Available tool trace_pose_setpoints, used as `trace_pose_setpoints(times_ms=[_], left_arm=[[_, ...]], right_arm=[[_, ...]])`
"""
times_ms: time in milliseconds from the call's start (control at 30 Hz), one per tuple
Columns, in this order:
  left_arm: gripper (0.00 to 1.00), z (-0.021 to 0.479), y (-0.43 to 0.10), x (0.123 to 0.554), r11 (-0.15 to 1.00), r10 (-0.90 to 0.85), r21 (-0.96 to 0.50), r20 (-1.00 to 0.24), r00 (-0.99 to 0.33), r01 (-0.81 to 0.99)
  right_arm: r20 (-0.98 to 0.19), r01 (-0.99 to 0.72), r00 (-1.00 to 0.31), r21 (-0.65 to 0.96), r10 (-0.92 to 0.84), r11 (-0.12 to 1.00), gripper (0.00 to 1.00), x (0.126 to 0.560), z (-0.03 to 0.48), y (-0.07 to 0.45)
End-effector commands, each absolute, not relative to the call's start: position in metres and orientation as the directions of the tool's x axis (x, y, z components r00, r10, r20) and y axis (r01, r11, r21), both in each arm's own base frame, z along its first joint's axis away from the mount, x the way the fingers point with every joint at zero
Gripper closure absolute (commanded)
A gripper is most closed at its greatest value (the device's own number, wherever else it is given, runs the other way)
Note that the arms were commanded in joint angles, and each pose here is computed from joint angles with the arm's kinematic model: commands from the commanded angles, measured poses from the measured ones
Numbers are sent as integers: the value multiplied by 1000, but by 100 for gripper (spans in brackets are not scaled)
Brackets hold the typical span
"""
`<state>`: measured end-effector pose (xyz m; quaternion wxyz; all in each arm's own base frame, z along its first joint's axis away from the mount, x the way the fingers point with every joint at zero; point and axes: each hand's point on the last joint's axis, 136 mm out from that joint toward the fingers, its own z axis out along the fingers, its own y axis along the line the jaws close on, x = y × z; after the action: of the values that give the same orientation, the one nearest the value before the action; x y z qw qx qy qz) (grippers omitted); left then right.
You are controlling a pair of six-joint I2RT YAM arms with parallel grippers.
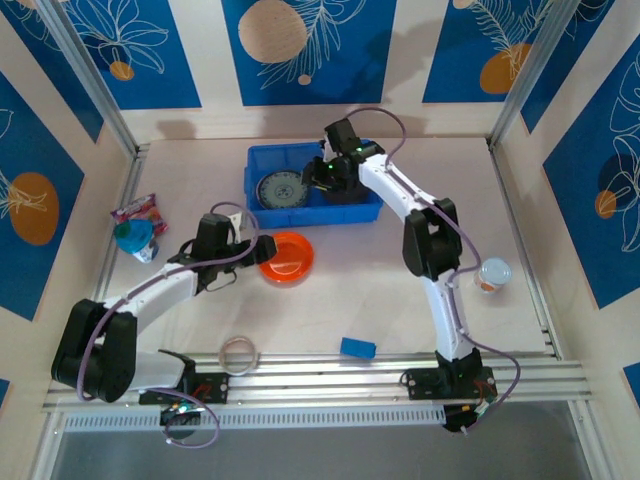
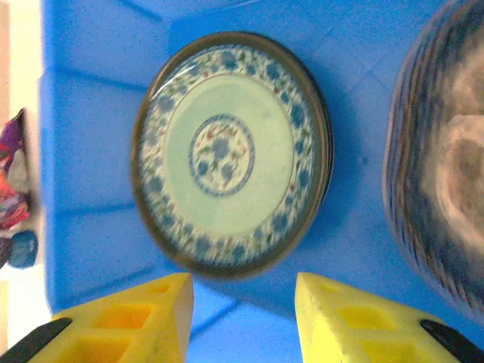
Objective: Place the plates into the plastic bin on the countertop
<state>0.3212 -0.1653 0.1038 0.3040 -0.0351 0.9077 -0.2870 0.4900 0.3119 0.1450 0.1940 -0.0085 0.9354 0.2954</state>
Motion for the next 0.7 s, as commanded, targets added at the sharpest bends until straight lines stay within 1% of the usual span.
trace_pose_setpoints(times_ms=[0, 67, 167, 300, 467, 567, 667], left_arm=[[15, 116, -161, 329, 848, -225, -515, -564, -795, 125], [16, 116, -161, 330, 847, -226, -517, -559, -798, 122], [16, 115, -163, 330, 845, -228, -522, -552, -802, 119], [16, 112, -161, 328, 853, -222, -511, -541, -811, 108], [18, 101, -154, 322, 876, -206, -475, -513, -833, 76], [22, 90, -149, 318, 892, -197, -449, -489, -850, 52], [30, 79, -144, 314, 905, -194, -425, -458, -867, 22]], right_arm=[[-493, -266, -866, 589, 78, 763, 59, 458, 221, 311], [-516, -294, -853, 604, 82, 740, 59, 434, 232, 304], [-529, -300, -843, 609, 95, 734, 58, 396, 235, 289], [-525, -288, -845, 601, 98, 746, 58, 346, 221, 270], [-465, -236, -880, 599, 92, 765, 57, 296, 190, 254], [-413, -195, -906, 596, 89, 779, 57, 274, 166, 248], [-360, -150, -929, 591, 92, 792, 59, 263, 143, 244]])
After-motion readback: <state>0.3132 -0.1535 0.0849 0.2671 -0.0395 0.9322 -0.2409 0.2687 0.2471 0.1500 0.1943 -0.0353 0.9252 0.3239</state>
